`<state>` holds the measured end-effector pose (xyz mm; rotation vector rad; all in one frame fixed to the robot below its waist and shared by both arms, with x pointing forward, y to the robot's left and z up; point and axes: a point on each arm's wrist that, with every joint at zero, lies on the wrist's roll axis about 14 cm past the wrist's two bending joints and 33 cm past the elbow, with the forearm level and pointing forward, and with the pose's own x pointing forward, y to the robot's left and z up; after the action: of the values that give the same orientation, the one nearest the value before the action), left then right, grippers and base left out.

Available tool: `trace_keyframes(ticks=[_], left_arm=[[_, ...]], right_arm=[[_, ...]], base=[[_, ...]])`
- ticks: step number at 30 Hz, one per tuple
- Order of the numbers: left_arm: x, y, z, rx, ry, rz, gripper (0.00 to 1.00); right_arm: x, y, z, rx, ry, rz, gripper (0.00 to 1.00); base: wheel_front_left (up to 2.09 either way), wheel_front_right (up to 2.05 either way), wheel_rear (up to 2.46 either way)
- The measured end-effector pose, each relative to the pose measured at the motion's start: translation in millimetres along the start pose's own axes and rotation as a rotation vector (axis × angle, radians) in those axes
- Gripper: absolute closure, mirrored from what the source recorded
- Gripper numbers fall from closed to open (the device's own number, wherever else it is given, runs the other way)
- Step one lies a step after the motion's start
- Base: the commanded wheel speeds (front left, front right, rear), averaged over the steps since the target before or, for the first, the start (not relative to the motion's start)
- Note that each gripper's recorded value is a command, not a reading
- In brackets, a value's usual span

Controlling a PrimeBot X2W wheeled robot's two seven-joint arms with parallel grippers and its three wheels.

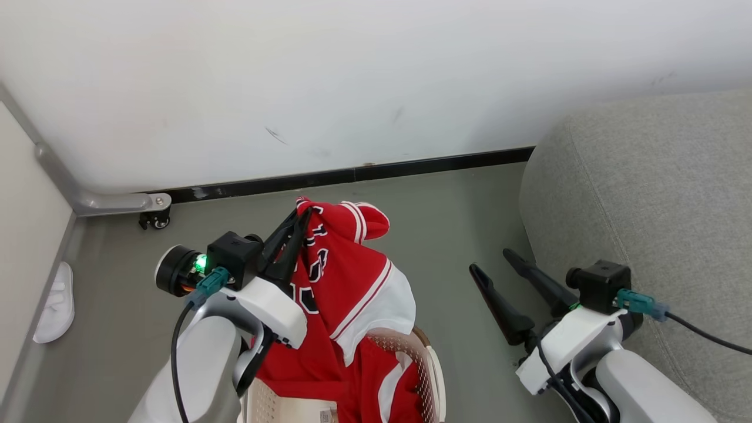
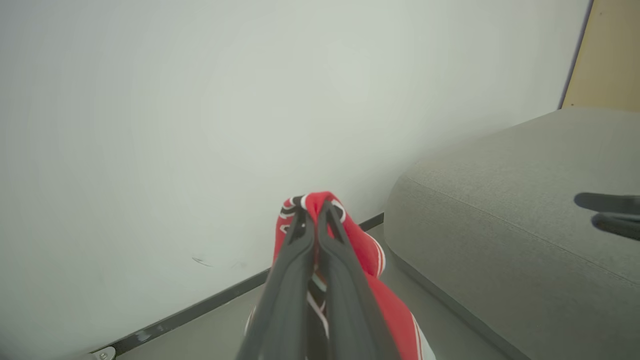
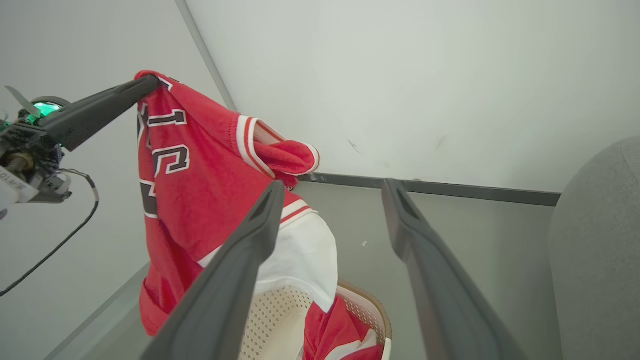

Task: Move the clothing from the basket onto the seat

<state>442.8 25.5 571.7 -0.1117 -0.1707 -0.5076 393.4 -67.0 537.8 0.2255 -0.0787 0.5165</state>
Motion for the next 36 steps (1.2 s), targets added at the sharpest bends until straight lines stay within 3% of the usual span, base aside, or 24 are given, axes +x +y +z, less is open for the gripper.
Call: trace_keyframes(ticks=[23, 36], left_arm=[[1, -41, 23, 0.034, -0.056, -0.137, 1.00], [-2, -63, 33, 0.022, -0.080, -0.206, 1.00]], right_arm=[[16, 66, -23, -0.065, 0.111, 0.263, 0.00], [28, 64, -30, -0.065, 0.152, 0.280, 0.00]], base=[[0.00, 0.00, 0.00], [0.00, 0.00, 0.00]])
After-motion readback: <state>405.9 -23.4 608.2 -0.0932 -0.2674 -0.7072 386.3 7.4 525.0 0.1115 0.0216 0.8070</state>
